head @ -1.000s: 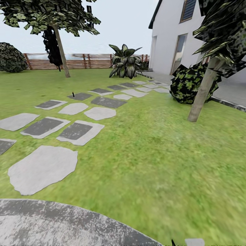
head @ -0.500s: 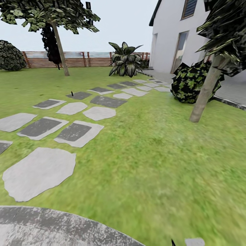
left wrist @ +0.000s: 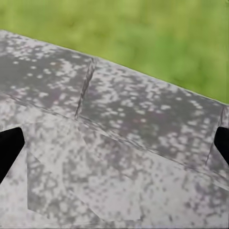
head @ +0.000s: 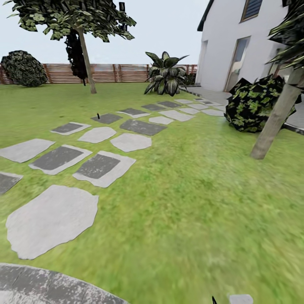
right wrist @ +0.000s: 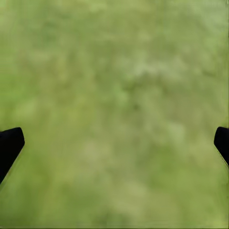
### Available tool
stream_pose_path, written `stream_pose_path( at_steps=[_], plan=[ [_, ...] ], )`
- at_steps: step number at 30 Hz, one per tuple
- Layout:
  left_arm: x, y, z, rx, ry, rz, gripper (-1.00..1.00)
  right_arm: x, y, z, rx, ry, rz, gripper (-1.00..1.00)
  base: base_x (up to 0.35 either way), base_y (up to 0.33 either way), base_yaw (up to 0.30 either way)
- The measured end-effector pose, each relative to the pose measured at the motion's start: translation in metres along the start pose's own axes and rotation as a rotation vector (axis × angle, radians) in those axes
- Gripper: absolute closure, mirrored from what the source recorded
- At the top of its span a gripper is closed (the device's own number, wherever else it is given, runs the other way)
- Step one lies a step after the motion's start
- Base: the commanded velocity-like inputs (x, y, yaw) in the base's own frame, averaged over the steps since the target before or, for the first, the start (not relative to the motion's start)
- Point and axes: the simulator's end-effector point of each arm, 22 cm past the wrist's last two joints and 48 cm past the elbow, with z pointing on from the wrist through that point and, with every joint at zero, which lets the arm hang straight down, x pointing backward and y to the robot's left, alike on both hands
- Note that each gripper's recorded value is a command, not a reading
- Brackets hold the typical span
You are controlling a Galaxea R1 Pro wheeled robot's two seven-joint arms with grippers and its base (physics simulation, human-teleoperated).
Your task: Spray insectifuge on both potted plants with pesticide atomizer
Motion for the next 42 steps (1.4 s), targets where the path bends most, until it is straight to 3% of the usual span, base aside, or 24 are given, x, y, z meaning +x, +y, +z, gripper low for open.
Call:
stream_pose_path(
  at_steps=[8, 15, 30, 42],
  plan=[
    [0.0, 0.0003, 0.0, -0.001, 0.0, -0.001, -1.0, 0.0001, 0.0, 0.0, 0.0, 0.0, 0.0, -1.0, 0.332, 0.0, 0.276],
    [-0.0005, 0.0056, 0.0, -0.019, -0.002, -0.034, -1.0, -0.0001, 0.0, 0.0, 0.0, 0.0, 0.0, -1.0, 0.332, 0.0, 0.277],
    [-0.0011, 0.0036, 0.0003, -0.013, -0.003, -0.033, -1.0, 0.0001, 0.0, 0.0, 0.0, 0.0, 0.0, -1.0, 0.332, 0.0, 0.264],
    [-0.002, 0.0019, 0.0007, -0.008, -0.004, -0.024, -1.0, 0.0, 0.0002, -0.0001, -0.002, 0.0, -0.001, -1.0, 0.332, 0.0, 0.044]
  ],
)
